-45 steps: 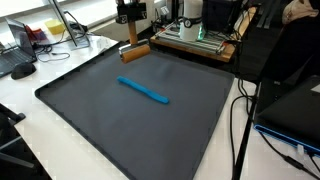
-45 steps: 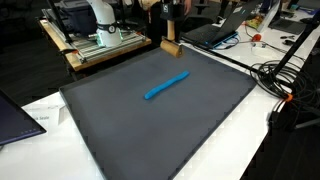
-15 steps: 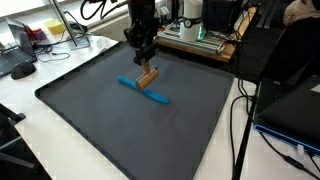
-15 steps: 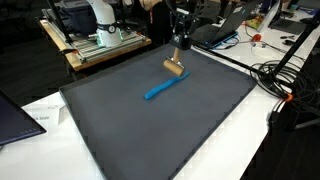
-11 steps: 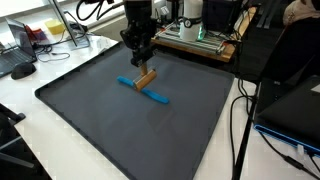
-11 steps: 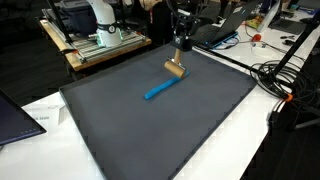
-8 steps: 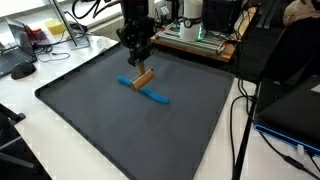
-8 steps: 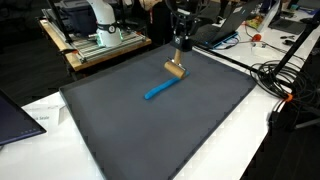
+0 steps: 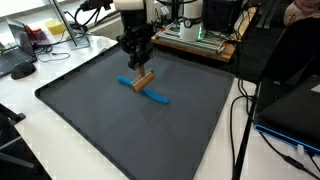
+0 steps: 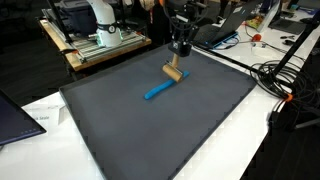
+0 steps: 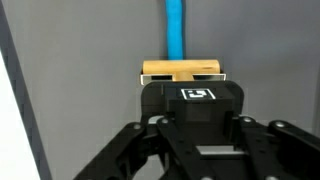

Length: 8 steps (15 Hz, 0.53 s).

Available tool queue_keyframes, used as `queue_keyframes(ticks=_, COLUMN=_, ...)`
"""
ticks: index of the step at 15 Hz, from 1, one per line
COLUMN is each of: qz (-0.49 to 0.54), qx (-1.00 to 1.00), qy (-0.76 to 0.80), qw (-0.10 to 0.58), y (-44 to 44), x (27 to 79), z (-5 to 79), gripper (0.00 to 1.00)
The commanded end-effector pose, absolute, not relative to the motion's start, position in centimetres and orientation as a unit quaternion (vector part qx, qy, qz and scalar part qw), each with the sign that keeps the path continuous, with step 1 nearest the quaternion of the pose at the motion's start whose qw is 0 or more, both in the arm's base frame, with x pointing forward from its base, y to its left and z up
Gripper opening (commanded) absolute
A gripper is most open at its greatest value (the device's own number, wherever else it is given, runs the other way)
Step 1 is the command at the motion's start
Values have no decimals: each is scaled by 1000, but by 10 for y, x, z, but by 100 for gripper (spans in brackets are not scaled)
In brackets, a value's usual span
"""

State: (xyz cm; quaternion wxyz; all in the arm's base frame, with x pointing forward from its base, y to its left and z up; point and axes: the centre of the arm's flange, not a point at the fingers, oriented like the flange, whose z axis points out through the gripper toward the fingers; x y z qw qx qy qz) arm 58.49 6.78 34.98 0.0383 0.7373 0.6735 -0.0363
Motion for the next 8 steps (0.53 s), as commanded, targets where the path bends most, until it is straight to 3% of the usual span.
queue_keyframes(ticks=1, qz=-40, qx=742, qy=668, qw=42, y=63, x=599, z=333, gripper=22)
queue_keyframes(ticks=8, qz=-43, qx=740, qy=670, qw=24, y=67, x=598, z=302, gripper=22)
